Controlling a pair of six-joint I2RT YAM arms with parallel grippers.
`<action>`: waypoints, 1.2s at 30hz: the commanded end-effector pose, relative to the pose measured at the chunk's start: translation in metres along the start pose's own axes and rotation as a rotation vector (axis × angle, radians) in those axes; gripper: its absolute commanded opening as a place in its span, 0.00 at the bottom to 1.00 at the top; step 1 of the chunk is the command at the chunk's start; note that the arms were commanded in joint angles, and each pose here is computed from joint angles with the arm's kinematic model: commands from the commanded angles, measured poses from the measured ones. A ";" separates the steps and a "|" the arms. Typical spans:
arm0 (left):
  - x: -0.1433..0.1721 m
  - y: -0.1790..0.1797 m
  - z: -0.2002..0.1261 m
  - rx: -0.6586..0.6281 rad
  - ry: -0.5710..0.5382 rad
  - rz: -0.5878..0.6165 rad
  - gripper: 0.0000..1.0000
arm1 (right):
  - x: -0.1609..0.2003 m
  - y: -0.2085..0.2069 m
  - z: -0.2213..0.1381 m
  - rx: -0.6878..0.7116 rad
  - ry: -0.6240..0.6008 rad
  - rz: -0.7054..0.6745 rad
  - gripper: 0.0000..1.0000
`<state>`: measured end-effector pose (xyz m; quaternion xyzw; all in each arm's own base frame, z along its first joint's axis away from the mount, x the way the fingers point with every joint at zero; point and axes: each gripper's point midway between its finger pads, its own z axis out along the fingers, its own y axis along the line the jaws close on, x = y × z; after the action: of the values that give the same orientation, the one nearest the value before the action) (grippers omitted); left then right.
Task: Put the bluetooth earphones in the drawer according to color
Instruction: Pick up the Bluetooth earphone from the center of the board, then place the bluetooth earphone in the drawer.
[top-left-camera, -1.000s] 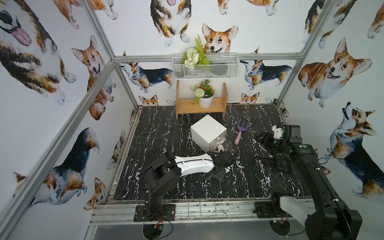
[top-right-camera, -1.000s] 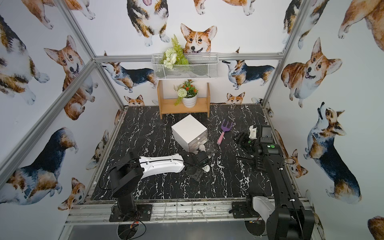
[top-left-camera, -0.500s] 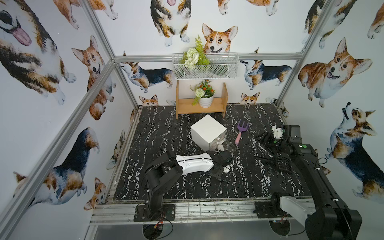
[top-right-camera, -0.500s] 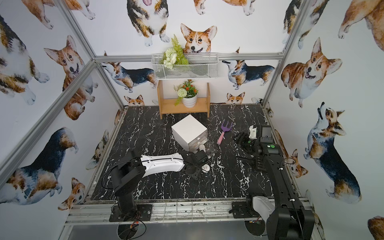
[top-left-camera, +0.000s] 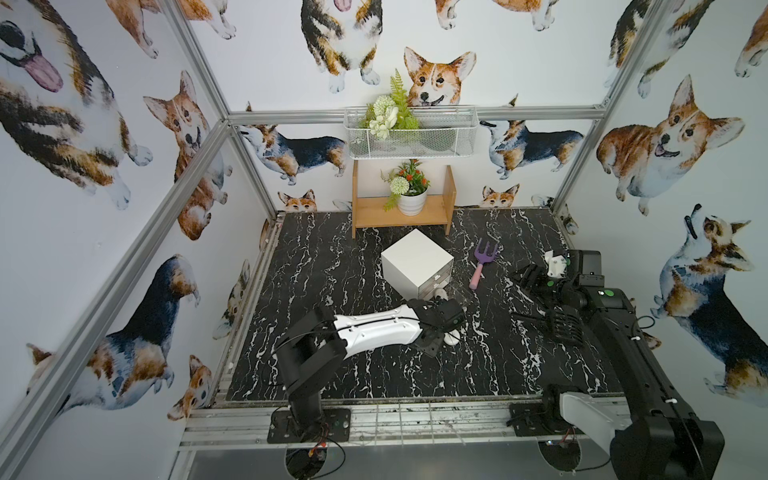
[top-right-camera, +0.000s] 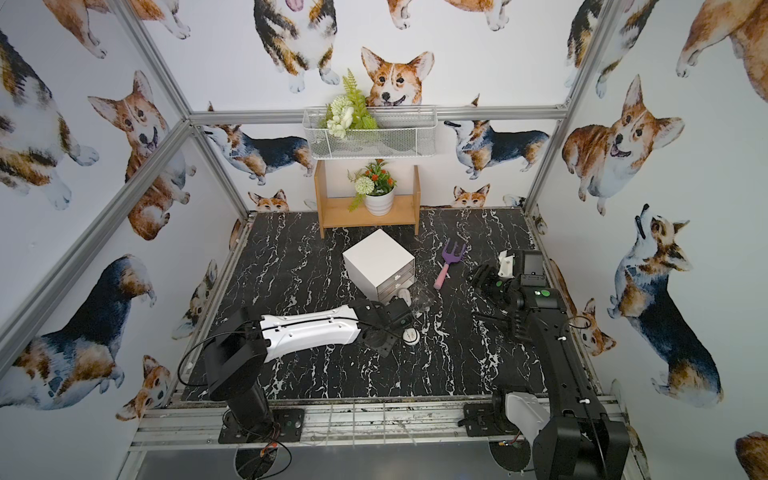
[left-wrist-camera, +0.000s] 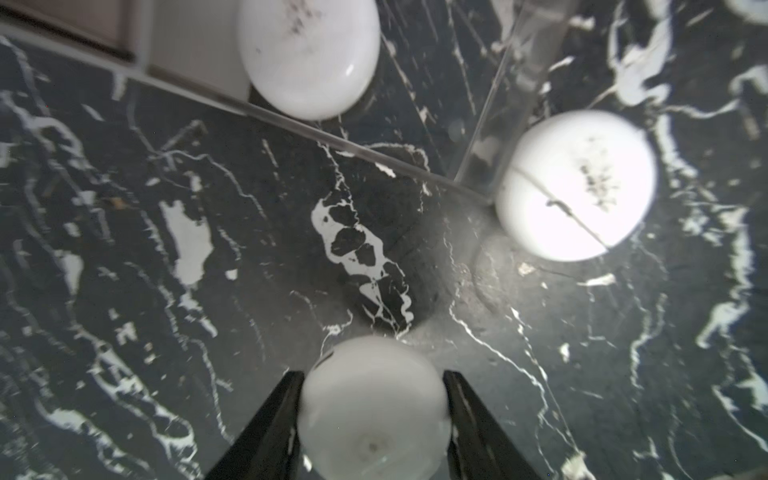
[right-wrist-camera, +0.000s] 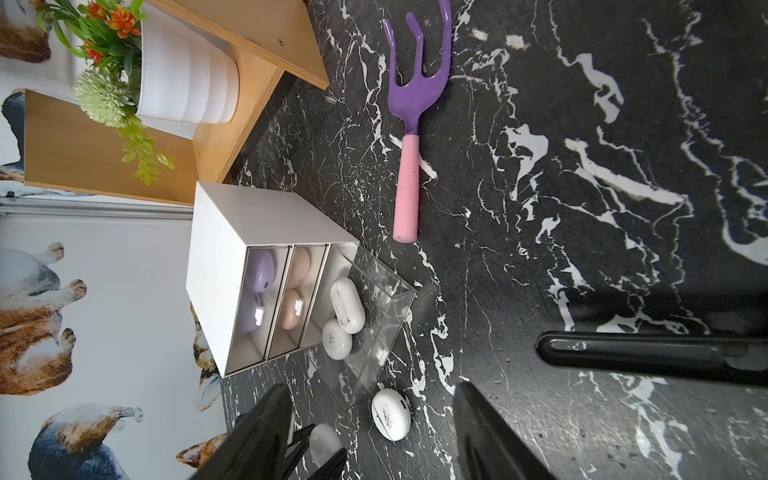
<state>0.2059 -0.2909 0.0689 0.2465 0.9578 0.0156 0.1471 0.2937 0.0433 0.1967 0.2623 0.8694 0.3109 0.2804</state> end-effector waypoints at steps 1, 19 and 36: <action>-0.006 0.022 -0.030 -0.102 -0.028 0.006 0.47 | -0.002 0.002 -0.001 -0.010 -0.010 -0.011 0.67; -0.160 -0.043 -0.024 -0.029 -0.151 0.166 0.49 | -0.002 0.003 -0.008 -0.001 -0.022 -0.031 0.67; -0.169 -0.035 0.032 -0.093 -0.083 0.208 0.49 | -0.004 0.000 0.000 0.001 -0.011 -0.017 0.67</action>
<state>0.3339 -0.4071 0.0842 0.3330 0.9214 0.0501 0.1940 0.2939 0.0430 0.1964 0.2610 0.8705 0.3094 0.2798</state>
